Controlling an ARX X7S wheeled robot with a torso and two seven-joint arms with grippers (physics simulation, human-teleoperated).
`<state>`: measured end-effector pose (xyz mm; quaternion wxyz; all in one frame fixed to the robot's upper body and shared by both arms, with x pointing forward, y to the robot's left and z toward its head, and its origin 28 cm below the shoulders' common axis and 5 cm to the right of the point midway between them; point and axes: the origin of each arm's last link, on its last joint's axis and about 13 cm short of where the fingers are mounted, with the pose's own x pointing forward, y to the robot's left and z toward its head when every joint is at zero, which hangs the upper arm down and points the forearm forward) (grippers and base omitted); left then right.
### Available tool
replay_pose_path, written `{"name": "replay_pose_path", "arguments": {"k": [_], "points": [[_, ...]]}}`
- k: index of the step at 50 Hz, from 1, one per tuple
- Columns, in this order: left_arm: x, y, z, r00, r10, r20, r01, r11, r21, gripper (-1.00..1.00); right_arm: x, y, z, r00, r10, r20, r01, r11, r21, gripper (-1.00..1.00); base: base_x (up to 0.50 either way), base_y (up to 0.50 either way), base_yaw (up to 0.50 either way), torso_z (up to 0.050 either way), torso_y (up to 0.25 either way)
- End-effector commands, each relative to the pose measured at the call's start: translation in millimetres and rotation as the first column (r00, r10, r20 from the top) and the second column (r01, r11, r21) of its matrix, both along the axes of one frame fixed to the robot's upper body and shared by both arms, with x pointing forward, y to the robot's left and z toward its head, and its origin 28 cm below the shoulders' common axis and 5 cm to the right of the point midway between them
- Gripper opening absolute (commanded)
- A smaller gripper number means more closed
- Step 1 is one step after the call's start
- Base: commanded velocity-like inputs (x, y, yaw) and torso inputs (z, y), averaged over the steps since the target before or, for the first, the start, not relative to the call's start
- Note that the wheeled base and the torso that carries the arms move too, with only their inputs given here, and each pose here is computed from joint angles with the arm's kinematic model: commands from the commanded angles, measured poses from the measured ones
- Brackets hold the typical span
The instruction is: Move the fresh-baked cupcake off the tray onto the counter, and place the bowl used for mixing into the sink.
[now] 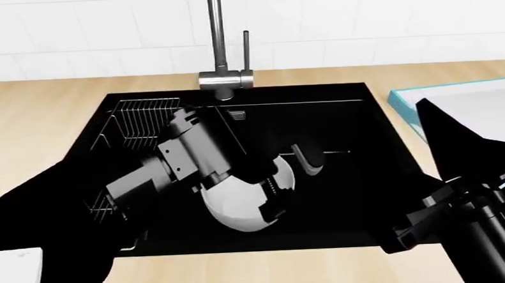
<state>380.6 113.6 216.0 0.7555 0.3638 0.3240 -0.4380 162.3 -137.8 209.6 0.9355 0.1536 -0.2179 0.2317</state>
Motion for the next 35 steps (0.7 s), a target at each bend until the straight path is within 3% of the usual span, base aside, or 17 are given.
{"name": "replay_pose_path", "arguments": {"k": [1, 12, 35], "points": [[-17.4, 6.2, 38.4, 0.999, 0.006, 0.054, -0.006, 1.000, -0.007, 1.00, 1.2, 3.6, -0.1, 1.000, 0.019, 0.001, -0.019, 1.000, 0.001, 1.00, 0.00, 0.00, 0.00, 0.000, 0.000], [-60.1, 18.9, 66.9, 0.996, -0.006, 0.087, 0.011, 0.998, -0.060, 1.00, -1.1, 6.4, 4.9, 1.000, 0.022, 0.012, -0.022, 1.000, -0.016, 1.00, 0.00, 0.00, 0.00, 0.000, 0.000], [-132.3, 65.3, 84.3, 0.947, 0.199, 0.253, -0.146, 0.966, -0.213, 1.00, -39.0, -16.4, 29.4, 0.991, -0.110, 0.081, 0.111, 0.994, -0.011, 1.00, 0.00, 0.00, 0.00, 0.000, 0.000]]}}
